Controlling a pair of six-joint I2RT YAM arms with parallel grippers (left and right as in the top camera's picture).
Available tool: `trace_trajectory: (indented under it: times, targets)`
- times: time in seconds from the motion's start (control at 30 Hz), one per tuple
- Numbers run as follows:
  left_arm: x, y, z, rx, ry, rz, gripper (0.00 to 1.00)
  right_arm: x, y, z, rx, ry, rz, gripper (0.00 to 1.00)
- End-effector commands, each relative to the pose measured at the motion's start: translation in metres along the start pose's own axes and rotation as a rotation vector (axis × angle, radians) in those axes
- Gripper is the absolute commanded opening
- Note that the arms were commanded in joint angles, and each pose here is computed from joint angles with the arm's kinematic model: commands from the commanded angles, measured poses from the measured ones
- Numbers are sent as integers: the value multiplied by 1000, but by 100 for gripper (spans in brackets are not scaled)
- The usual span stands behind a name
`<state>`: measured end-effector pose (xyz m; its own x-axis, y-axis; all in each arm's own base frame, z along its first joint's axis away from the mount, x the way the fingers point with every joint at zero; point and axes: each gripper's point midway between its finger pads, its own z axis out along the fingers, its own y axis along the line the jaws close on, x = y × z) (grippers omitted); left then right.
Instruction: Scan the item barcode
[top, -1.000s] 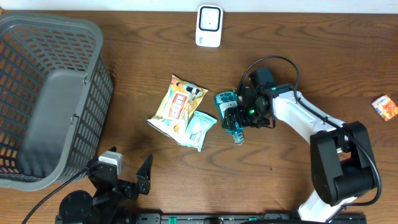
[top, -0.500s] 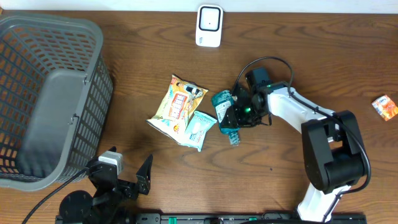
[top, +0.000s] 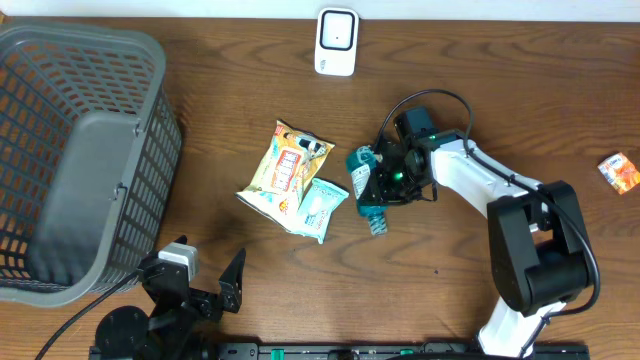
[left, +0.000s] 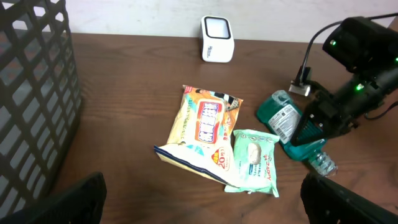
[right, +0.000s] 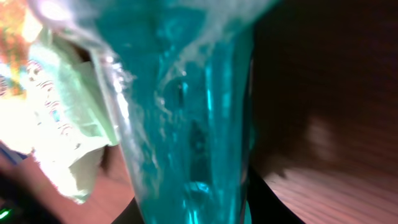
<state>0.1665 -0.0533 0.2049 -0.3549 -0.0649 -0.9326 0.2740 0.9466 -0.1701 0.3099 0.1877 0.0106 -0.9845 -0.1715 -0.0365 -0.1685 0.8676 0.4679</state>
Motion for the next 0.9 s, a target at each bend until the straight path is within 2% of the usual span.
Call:
trace_trajectory:
  times: [0.0,0.2,0.33,0.47,0.67,0.87]
  targets:
    - [-2,-3,-2,11,-10,2,98,-1,-48,-9,277,-47,13,1]
    - [-2,-3,-2,11,-10,2,98,-6,-45,-19,370,-93,-34,1]
    - [-2,-2,-2,10,-10,2,98,-5,-33,-15,340,-87,-57,1]
    - [-2,-3,-2,11,-10,2,98,-6,-8,-18,197,-80,-131,1]
    - [-2,-2,-2,10,-10,2,98,-1,46,-42,-175,-107,-370,1]
    - [-2,-3,-2,11,-10,2,98,-1,60,-60,-361,-143,-406,1]
